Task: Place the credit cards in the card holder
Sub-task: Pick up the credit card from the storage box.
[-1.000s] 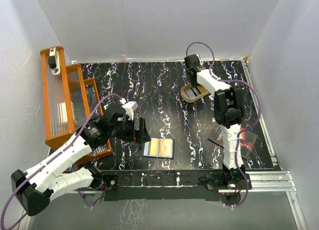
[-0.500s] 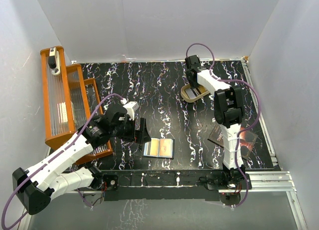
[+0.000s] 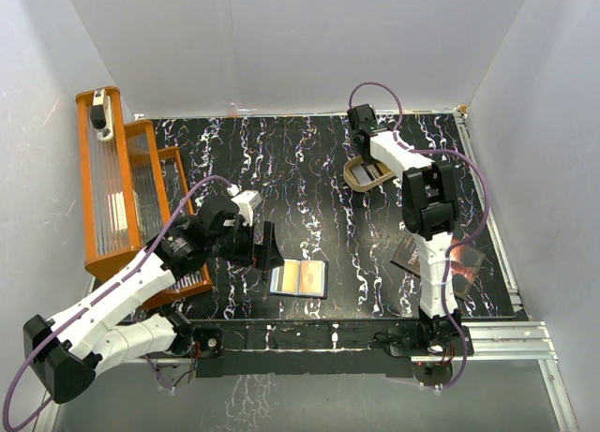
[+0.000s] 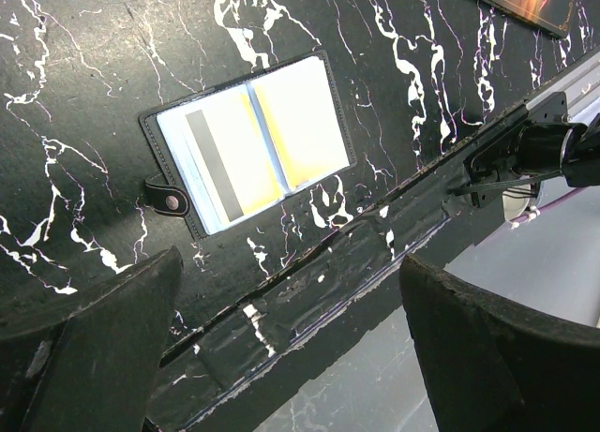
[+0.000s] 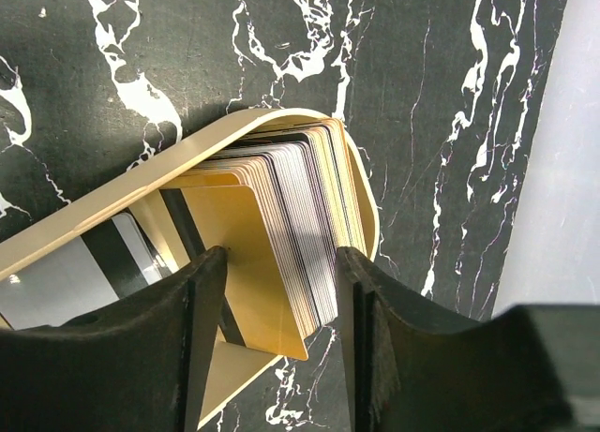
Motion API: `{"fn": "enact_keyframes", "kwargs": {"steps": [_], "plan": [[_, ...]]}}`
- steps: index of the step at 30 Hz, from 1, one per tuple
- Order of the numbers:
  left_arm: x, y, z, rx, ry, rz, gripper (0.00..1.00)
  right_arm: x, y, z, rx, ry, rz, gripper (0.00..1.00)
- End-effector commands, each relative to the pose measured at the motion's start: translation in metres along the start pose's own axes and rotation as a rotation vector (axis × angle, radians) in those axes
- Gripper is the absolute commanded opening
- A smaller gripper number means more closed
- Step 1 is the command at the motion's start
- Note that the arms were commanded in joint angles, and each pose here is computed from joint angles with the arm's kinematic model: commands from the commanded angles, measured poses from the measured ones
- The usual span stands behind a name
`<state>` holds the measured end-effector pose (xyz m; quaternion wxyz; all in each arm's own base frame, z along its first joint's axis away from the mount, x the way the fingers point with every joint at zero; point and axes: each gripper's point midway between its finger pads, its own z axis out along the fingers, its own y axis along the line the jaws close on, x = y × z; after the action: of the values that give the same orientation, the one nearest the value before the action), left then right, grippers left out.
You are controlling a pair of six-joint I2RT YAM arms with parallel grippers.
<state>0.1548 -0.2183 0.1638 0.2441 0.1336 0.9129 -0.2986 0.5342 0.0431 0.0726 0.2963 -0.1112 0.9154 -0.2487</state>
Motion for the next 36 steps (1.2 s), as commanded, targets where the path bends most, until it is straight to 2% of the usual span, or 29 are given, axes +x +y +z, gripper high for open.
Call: {"fn": "enact_keyframes", "kwargs": {"steps": [1, 16, 27, 36], "plan": [[-0.004, -0.003, -0.002, 0.008, -0.009, 0.018, 0.99, -0.019, -0.027, -0.003, 0.073, -0.054, 0.047, 0.44], [-0.003, -0.003, -0.003, 0.01, -0.013, 0.014, 0.99, -0.022, -0.033, -0.005, 0.075, -0.063, 0.069, 0.22], [-0.004, -0.006, -0.002, 0.02, -0.013, 0.005, 0.99, -0.034, -0.029, -0.024, 0.003, -0.095, 0.116, 0.0], [-0.003, -0.007, -0.003, 0.025, -0.011, -0.009, 0.99, -0.033, -0.025, -0.037, -0.033, -0.09, 0.105, 0.0]]}}
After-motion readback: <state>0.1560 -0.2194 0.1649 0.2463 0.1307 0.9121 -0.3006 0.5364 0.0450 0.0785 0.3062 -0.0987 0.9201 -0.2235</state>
